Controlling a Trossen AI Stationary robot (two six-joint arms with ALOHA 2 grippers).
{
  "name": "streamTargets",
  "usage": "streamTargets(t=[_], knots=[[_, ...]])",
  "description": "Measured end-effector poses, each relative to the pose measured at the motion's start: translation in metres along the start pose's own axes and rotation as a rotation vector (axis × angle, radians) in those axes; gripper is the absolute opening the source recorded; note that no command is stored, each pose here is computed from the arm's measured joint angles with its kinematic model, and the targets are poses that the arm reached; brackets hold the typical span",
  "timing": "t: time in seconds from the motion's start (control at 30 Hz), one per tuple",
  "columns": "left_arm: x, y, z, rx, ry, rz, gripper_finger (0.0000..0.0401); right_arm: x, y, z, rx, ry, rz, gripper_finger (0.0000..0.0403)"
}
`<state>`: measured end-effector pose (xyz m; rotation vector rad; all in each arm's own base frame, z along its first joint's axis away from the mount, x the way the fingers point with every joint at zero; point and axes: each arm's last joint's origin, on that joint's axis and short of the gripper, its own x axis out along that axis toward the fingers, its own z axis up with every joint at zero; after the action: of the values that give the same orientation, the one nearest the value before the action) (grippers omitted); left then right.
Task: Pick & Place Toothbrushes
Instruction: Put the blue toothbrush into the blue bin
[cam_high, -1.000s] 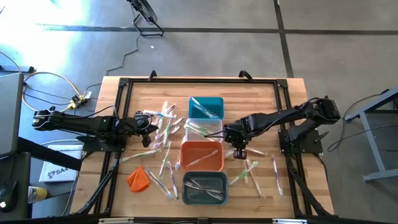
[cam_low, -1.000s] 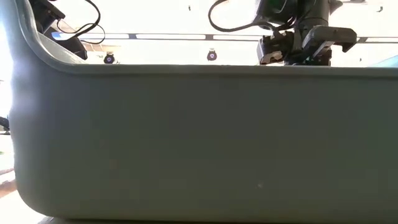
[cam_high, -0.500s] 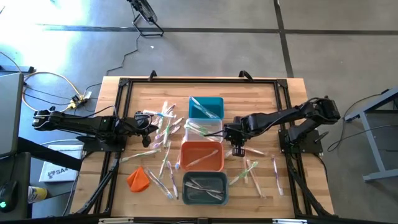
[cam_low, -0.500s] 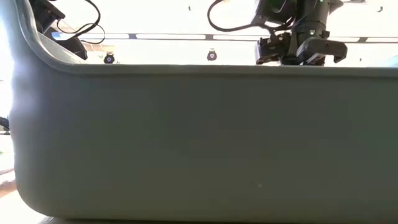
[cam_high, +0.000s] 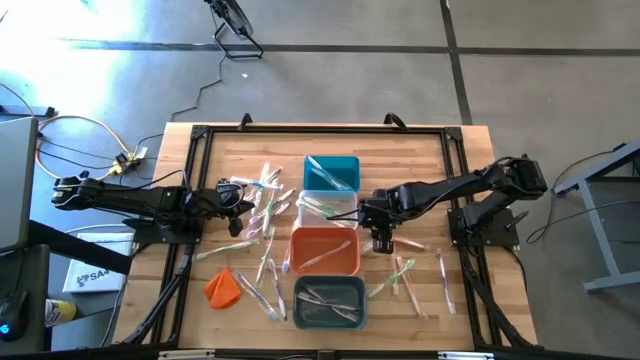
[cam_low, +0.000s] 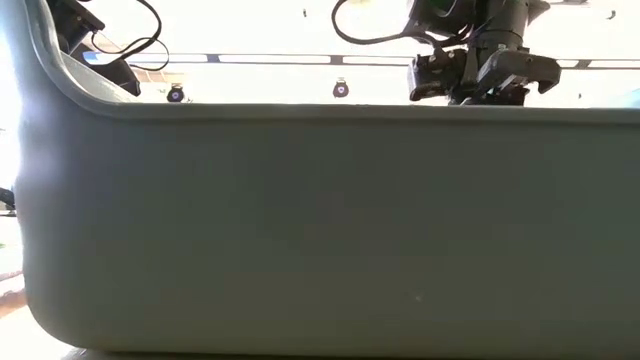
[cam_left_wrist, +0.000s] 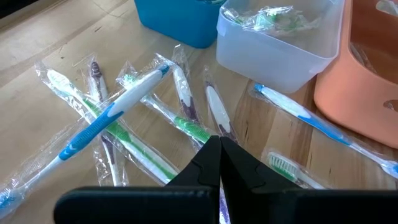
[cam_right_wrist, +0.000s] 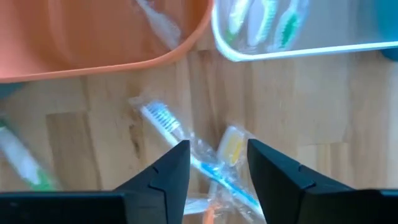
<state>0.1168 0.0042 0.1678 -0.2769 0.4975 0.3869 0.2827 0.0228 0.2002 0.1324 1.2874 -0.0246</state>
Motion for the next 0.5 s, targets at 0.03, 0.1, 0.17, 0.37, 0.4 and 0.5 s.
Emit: streamTargets(t=[0.03, 0.1, 0.17, 0.37, 0.4, 0.5], knots=[[0.000, 0.000, 0.000, 0.000, 0.000, 0.000, 0.0000, 0.001, 0.001, 0.000, -0.003, 0.003, 0.000, 0.0157], [0.000, 0.000, 0.000, 0.000, 0.000, 0.000, 0.0000, 0.004, 0.004, 0.000, -0.014, 0.013, -0.007, 0.0157], [0.000, 0.000, 0.000, 0.000, 0.000, 0.000, 0.0000, 0.010, 0.007, 0.000, -0.025, 0.028, -0.008, 0.0157], [0.000, 0.000, 0.000, 0.000, 0.000, 0.000, 0.0000, 0.030, 0.019, 0.001, -0.064, 0.058, -0.003, 0.0152], [0.000, 0.000, 0.000, 0.000, 0.000, 0.000, 0.0000, 0.032, 0.021, 0.000, -0.069, 0.065, -0.002, 0.0152], [0.000, 0.000, 0.000, 0.000, 0.000, 0.000, 0.0000, 0.039, 0.024, -0.001, -0.080, 0.092, -0.006, 0.0152]])
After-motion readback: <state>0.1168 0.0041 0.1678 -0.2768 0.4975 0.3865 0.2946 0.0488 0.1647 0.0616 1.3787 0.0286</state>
